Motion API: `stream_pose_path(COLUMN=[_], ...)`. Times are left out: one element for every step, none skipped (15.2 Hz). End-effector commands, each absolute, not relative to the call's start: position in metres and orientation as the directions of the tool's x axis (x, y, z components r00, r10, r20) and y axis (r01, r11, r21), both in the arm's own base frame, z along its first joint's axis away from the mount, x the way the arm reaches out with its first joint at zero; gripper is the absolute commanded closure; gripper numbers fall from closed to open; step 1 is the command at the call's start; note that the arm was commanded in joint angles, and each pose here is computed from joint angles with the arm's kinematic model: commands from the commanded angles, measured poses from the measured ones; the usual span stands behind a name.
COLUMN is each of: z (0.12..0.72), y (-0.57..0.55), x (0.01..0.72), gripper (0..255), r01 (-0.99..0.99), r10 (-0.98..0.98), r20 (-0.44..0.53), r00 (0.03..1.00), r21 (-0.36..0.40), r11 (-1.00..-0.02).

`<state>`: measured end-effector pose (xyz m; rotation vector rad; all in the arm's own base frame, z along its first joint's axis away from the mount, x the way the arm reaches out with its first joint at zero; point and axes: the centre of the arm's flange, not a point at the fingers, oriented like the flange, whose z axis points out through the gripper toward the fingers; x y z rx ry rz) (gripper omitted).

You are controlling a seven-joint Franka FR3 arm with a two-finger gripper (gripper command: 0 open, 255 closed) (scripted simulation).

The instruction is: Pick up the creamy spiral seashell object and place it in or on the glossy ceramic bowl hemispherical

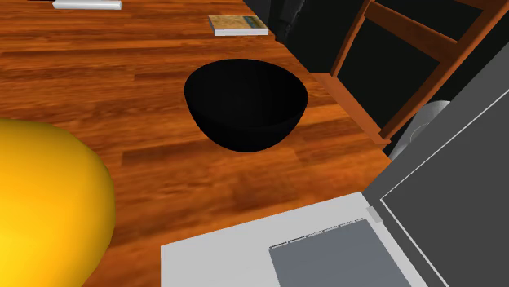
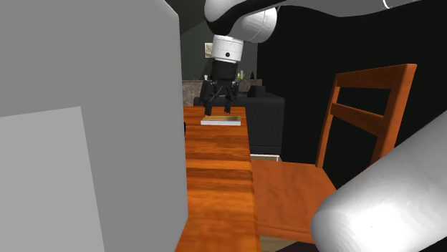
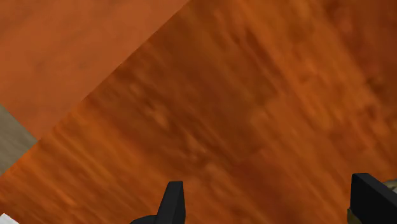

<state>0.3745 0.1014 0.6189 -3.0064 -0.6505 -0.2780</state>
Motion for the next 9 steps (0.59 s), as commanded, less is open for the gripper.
stream_pose_path(z=[0.624,0.627,0.630,0.632,0.627,0.622,0.617,0.612,0.607], y=[0.123,0.134,0.144,0.153,0.153,0.154,0.155,0.155,0.156], x=[0.386,0.388,0.391,0.392,0.394,0.395,0.396,0.398,0.399], gripper=[0,0,0,0,0,0,0,0,0], r01=[0.476,0.504,0.532,0.554,0.554,0.554,0.554,0.554,0.554], r10=[0.464,0.492,0.519,0.541,0.541,0.541,0.541,0.541,0.541], r20=[0.224,0.242,0.259,0.273,0.273,0.273,0.273,0.273,0.273], r00=[0.857,0.836,0.814,0.796,0.796,0.796,0.796,0.796,0.796], r21=[0.003,0.012,0.022,0.030,0.030,0.030,0.030,0.030,0.030], r11=[-0.880,-0.863,-0.846,-0.832,-0.832,-0.832,-0.832,-0.832,-0.832])
